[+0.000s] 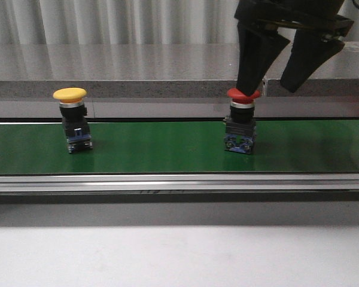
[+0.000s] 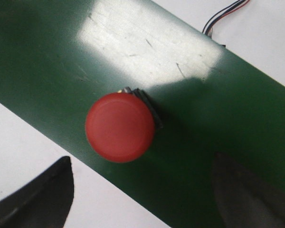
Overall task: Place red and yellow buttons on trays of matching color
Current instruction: 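Move the right gripper down onto the red button on the belt, then close the right gripper on the red button and lift it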
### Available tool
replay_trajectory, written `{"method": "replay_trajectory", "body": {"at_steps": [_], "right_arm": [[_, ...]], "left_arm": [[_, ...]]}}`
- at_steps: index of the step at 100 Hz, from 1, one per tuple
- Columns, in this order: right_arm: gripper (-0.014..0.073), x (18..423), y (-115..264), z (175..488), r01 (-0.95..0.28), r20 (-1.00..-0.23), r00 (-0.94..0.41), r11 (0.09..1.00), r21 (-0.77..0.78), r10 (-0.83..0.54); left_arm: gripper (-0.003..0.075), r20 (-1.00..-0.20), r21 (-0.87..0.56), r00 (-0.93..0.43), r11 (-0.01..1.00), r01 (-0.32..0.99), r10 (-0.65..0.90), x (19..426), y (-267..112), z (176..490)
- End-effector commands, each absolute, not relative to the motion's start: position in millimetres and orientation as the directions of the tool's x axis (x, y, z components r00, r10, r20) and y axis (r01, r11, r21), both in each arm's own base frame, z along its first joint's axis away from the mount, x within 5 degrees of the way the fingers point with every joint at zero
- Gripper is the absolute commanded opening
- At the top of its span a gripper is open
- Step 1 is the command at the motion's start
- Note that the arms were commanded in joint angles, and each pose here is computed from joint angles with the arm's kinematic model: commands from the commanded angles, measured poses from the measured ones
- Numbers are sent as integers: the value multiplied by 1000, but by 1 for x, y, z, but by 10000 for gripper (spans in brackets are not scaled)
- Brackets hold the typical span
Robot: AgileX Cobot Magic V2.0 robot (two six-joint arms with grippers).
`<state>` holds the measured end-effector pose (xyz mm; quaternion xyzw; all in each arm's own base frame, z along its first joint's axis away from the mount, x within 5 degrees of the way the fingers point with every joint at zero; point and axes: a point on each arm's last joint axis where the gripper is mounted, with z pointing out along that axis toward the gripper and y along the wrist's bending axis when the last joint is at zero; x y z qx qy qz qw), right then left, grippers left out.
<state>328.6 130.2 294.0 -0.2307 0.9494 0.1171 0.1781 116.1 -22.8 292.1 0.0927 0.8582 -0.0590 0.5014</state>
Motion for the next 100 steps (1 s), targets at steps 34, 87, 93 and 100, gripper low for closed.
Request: {"method": "replay_trajectory", "body": {"at_steps": [34, 87, 93, 100], "right_arm": [[395, 339, 135, 300, -508, -463, -790, 852, 127, -402], [151, 328, 108, 339, -446, -569, -761, 888, 111, -311], [151, 326, 92, 349, -407, -591, -760, 907, 108, -270], [151, 324, 72, 359, -357, -613, -758, 928, 104, -223]], "left_arm": [[-20, -916, -5, -393, 976, 217, 83, 119, -24, 307], [-20, -916, -5, -393, 976, 217, 83, 119, -24, 307], [-20, -916, -5, -393, 976, 217, 83, 119, -24, 307], [-20, -916, -5, -393, 976, 217, 83, 119, -24, 307]]}}
